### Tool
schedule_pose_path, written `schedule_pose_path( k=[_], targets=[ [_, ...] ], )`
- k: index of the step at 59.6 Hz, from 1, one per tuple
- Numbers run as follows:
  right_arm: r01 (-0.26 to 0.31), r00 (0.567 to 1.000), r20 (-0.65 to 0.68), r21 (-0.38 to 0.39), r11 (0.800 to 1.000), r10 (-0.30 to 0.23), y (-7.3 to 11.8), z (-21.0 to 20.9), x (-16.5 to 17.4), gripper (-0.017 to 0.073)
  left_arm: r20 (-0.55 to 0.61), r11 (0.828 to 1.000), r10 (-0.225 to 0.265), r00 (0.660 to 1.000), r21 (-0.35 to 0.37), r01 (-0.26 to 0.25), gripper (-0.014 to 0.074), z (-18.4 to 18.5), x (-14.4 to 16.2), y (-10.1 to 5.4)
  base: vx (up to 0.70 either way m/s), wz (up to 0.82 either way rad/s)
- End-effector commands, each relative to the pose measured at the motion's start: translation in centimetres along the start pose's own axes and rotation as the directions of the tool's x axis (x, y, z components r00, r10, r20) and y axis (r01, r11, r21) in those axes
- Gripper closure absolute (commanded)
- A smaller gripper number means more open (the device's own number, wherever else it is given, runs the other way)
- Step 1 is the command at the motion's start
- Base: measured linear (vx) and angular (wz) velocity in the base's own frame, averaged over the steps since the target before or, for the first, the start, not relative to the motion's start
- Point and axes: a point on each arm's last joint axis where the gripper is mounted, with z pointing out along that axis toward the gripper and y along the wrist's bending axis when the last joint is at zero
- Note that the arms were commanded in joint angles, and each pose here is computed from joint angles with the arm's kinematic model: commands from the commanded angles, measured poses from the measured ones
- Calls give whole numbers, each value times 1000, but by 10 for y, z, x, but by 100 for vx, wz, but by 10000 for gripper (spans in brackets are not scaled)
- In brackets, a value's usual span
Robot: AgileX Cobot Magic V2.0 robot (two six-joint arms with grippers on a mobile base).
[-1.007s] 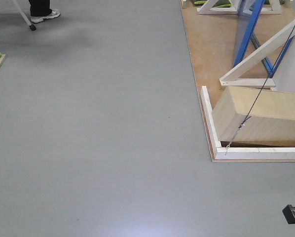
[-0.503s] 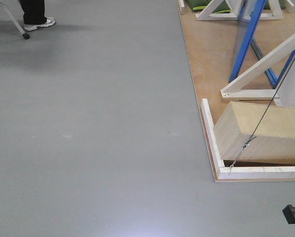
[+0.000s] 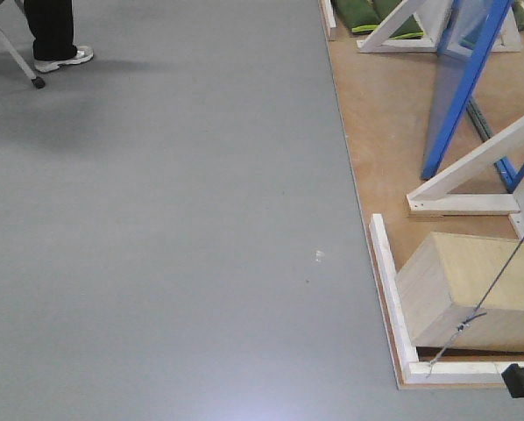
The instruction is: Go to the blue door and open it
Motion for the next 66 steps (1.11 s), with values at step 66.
schedule_pose_path(
  k=[66],
  targets=[
    [3,996,86,6,1000,-3,0,0,-2,554,88,1000,-3,996,-3,4,524,-1,-6,0,43,-2]
  ],
)
